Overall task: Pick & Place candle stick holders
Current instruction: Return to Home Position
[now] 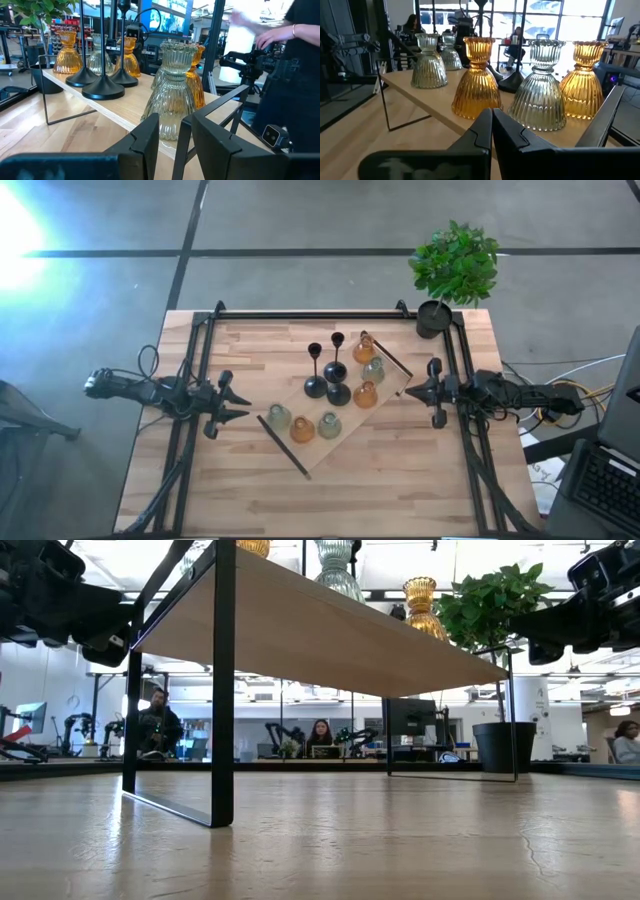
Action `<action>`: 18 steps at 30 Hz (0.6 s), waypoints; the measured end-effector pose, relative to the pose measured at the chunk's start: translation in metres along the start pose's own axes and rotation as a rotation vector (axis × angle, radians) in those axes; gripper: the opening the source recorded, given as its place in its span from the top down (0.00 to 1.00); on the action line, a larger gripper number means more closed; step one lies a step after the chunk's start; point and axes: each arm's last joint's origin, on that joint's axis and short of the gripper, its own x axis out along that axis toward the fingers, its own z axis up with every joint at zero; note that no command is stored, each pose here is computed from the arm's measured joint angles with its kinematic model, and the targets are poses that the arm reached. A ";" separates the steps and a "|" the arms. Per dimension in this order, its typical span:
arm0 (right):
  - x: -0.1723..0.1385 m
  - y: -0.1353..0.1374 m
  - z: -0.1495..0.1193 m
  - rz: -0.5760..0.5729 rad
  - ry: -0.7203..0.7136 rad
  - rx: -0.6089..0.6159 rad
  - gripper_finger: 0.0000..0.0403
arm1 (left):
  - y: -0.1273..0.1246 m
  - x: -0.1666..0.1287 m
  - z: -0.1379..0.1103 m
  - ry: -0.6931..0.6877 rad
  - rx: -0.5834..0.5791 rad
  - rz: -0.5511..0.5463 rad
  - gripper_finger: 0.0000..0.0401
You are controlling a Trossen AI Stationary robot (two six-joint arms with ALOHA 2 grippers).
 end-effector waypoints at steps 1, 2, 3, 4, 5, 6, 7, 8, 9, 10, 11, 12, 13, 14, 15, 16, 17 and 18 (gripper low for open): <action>0.000 0.000 0.000 0.000 -0.001 0.000 0.98 | 0.000 0.000 0.000 0.000 0.000 0.000 0.70; 0.000 0.000 0.000 0.000 0.000 0.000 0.98 | 0.000 0.000 0.000 0.000 0.000 0.000 0.70; 0.000 0.000 0.000 0.000 0.001 0.000 0.98 | 0.000 0.000 0.000 0.000 0.000 0.000 0.70; 0.000 0.000 0.000 0.000 0.002 0.000 0.98 | 0.000 0.000 0.000 0.000 0.000 0.000 0.70; 0.000 0.000 0.000 0.000 0.001 0.000 0.98 | 0.000 0.000 0.000 0.000 0.000 0.000 0.70; 0.000 0.000 0.000 0.000 0.001 0.000 0.98 | 0.000 0.000 0.000 0.000 0.000 0.000 0.70; 0.000 0.000 0.000 0.000 0.001 0.000 0.98 | 0.000 0.000 0.000 0.000 0.000 0.000 0.70; 0.000 0.000 0.000 0.000 0.003 0.000 0.98 | 0.000 0.000 0.000 0.000 0.000 0.000 0.70; 0.000 0.000 0.000 0.000 0.004 0.000 0.98 | 0.000 0.000 0.000 0.000 0.000 0.000 0.70; 0.000 0.000 0.000 0.000 0.005 0.000 0.98 | 0.000 0.000 0.000 0.000 0.000 0.000 0.70; 0.000 0.000 -0.001 0.000 0.008 0.000 0.98 | 0.000 0.000 0.000 0.000 0.000 0.000 0.70; 0.001 0.000 -0.001 0.000 0.009 0.000 0.98 | 0.000 0.000 0.000 0.000 0.000 0.000 0.70; 0.001 0.000 -0.001 0.000 0.011 0.000 0.98 | 0.000 0.000 0.000 0.000 0.000 0.000 0.70; 0.001 0.000 -0.001 0.000 0.011 0.000 0.98 | 0.000 0.000 0.000 0.000 0.000 0.000 0.70; 0.001 0.000 -0.001 0.000 0.011 0.000 0.98 | 0.000 0.000 0.000 0.000 0.000 0.000 0.70; 0.001 0.000 -0.001 0.000 0.011 0.000 0.98 | 0.000 0.000 0.000 0.000 0.000 0.000 0.70; 0.001 0.000 -0.001 -0.001 0.010 0.000 0.98 | 0.000 0.000 0.000 0.000 0.000 0.000 0.70; 0.001 0.000 -0.001 0.000 0.010 0.000 0.98 | 0.000 0.000 0.000 0.000 0.000 0.000 0.70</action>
